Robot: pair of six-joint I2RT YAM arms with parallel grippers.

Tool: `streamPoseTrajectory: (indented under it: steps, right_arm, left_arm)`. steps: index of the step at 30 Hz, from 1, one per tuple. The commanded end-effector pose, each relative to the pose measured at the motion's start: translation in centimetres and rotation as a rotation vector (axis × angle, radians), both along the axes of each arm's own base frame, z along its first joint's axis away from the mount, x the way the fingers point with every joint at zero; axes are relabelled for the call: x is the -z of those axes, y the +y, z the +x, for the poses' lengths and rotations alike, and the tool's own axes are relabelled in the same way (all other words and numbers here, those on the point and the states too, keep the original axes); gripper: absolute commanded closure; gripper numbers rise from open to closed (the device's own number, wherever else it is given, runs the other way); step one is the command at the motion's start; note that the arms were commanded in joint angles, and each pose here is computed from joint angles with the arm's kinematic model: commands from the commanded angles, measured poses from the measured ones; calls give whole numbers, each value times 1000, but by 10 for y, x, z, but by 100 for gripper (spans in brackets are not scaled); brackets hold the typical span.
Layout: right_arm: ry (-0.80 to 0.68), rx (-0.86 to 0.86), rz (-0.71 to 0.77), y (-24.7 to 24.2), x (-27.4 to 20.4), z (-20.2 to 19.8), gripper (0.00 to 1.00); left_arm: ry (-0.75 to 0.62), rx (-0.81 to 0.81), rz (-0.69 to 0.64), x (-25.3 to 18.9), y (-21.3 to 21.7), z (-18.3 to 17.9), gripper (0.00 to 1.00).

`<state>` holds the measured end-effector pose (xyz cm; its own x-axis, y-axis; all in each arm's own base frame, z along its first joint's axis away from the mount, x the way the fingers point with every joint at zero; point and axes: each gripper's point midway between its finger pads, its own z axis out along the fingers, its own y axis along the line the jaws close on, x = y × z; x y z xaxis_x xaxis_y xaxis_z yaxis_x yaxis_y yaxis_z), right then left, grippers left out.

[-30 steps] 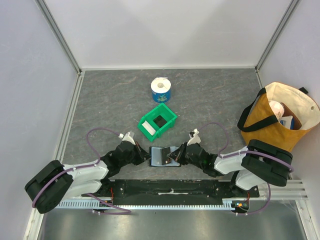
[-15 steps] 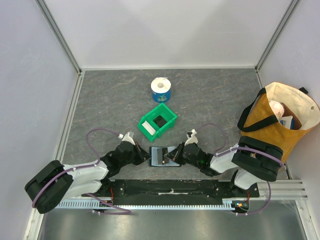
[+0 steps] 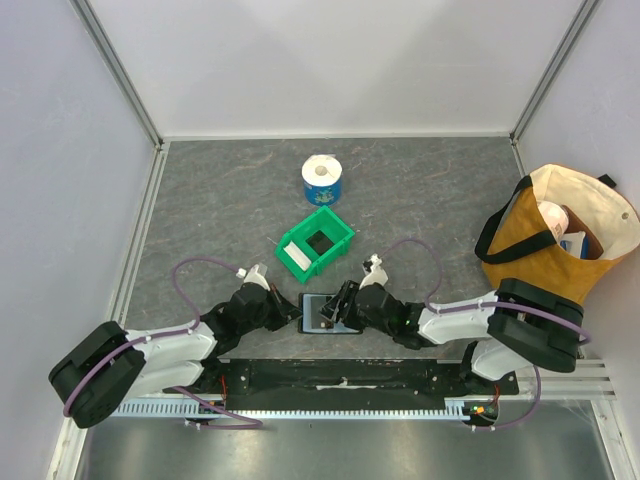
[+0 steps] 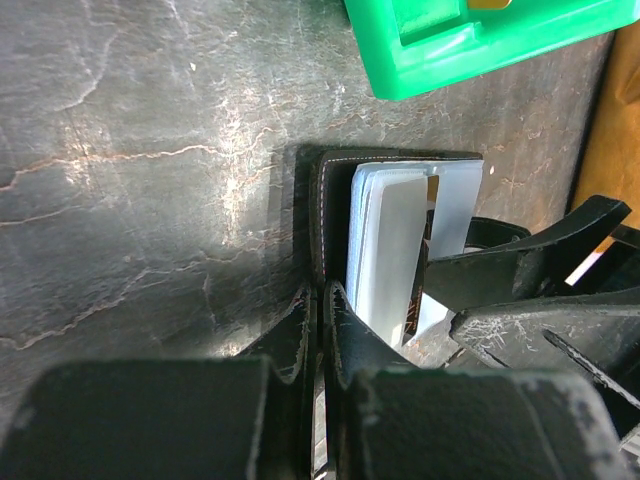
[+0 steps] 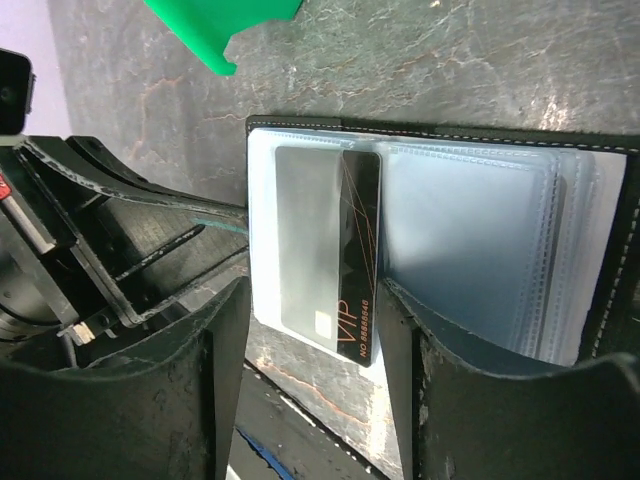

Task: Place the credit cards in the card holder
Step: Insert the credit card into the card holder.

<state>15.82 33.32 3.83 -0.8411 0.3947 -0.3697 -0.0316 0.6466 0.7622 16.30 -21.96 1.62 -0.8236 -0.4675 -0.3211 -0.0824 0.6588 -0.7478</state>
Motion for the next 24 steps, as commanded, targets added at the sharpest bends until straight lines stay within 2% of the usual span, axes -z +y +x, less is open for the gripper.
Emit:
streamPoseTrajectory:
  steps: [1,10,14,18,24]
  right_arm:
    - [-22,-21,-197,-22,18,-1,39]
    - [-23,-137,-162,12,15,-5,44]
    - [-62,-152,-167,19,5,1,54]
    - [-86,-188,-192,27,-1,1,55]
    - [-129,-237,-175,38,-10,-1,69]
  left_arm:
    - [102,-14,129,38,27,-22,98]
    - [97,-13,130,37,26,-20,98]
    - [94,-9,129,36,25,-20,98]
    - [92,-8,128,36,25,-19,98]
    - [88,-10,126,35,24,-18,98]
